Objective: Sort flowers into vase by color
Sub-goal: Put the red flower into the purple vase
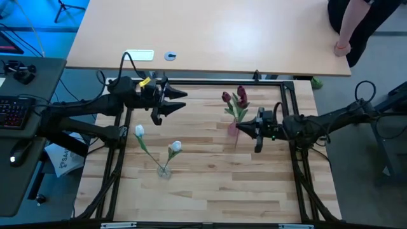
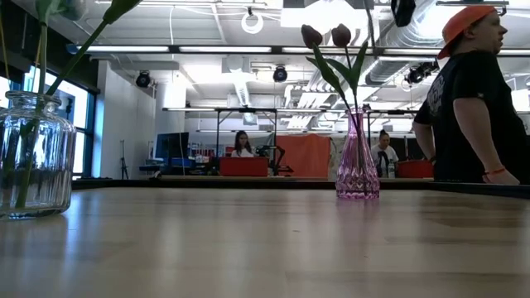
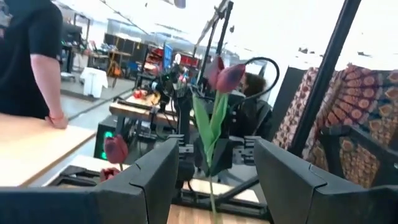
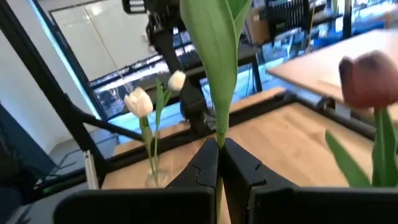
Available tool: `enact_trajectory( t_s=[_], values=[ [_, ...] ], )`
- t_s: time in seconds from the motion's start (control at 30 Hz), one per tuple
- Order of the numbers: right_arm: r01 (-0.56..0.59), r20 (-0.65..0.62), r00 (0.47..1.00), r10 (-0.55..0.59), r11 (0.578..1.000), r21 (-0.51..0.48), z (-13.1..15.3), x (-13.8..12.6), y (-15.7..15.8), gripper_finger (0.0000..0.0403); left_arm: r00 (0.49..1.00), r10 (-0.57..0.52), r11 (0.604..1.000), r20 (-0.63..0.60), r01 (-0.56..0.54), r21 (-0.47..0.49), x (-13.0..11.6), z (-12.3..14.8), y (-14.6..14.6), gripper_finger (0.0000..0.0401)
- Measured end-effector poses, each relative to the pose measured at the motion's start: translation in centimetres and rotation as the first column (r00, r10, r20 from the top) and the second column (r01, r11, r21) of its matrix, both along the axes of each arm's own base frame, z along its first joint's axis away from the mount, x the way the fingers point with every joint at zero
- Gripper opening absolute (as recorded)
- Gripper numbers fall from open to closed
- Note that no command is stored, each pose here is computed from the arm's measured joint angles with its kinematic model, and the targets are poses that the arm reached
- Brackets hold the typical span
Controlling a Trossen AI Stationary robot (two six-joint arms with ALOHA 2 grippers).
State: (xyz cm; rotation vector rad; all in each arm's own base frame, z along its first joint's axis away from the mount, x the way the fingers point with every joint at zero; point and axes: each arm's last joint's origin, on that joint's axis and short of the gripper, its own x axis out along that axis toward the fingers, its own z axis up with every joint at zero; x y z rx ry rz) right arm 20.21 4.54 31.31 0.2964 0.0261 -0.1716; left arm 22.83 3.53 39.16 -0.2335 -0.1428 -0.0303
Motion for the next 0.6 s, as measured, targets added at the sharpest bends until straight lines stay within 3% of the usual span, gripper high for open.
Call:
enact_trajectory(
  t_s=[0.23,0.4,0.6],
  values=[
    [0.061,0.063,0.997,-0.055,0.993,-0.102,0.5,1.0,-1.0,0.0000,0.999,0.047,0.999,0.003,-0.047,-0.007,0.0,0.0,0.1,0.0198],
    [0.121,0.035,0.993,-0.117,0.982,-0.145,0.2,1.2,-2.0,0.0000,0.999,0.046,0.999,0.001,-0.046,-0.019,0.0,0.0,0.1,0.0197],
    [0.245,0.030,0.969,-0.247,0.928,-0.281,0.7,0.5,-2.6,0.0000,0.999,0.045,0.999,0.001,-0.045,-0.024,0.0,0.0,0.1,0.0197]
  ],
)
